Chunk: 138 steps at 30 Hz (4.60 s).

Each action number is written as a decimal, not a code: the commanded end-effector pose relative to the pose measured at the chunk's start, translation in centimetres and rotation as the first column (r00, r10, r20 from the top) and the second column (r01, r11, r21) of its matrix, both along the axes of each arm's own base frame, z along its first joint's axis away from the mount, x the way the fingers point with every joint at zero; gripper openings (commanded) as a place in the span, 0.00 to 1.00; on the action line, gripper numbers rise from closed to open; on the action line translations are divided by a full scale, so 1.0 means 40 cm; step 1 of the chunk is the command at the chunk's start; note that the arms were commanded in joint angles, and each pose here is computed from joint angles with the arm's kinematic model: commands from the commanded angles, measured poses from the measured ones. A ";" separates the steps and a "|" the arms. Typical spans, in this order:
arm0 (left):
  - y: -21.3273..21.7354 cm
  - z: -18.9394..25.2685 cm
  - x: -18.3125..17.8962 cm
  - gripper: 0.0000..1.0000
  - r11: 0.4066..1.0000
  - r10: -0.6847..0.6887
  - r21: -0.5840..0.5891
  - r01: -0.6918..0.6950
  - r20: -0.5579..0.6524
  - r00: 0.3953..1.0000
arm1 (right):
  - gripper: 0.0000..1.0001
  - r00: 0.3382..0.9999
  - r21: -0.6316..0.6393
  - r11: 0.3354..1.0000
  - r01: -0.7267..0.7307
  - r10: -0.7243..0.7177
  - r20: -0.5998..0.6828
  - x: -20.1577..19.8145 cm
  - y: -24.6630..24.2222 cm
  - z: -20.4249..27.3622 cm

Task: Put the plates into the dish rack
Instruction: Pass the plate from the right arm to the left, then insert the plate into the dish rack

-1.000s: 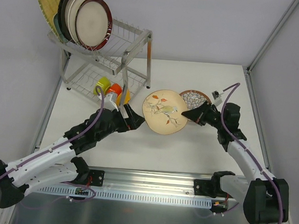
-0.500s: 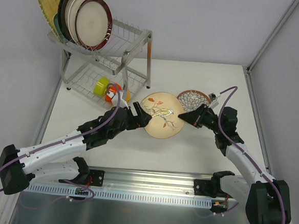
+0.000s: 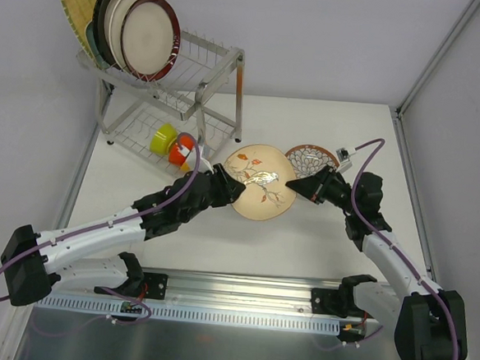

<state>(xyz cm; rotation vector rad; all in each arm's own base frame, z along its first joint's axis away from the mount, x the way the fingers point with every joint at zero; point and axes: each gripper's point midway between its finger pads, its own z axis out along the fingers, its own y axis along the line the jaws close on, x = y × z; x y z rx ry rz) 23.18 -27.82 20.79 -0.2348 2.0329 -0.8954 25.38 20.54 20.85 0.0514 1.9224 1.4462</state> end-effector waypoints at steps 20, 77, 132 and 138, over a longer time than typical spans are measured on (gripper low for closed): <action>0.031 0.166 0.009 0.00 1.000 0.008 -0.031 -0.001 0.231 0.973 | 0.48 0.991 0.011 0.999 -0.050 0.048 0.122 0.003 0.016 0.052; 0.243 1.144 0.107 0.00 0.912 -0.153 0.233 -0.337 0.956 0.249 | 1.00 0.973 -0.476 0.856 0.204 -0.231 0.001 0.039 -0.153 0.036; 0.599 1.020 0.476 0.00 0.667 -0.102 0.356 -0.655 0.914 0.393 | 0.99 0.977 -0.540 0.834 0.112 -0.193 -0.094 0.043 -0.150 -0.045; 0.572 0.997 0.476 0.00 0.705 -0.136 0.376 -0.601 0.904 0.405 | 0.99 0.977 -0.540 0.835 0.104 -0.189 -0.104 0.040 -0.148 -0.054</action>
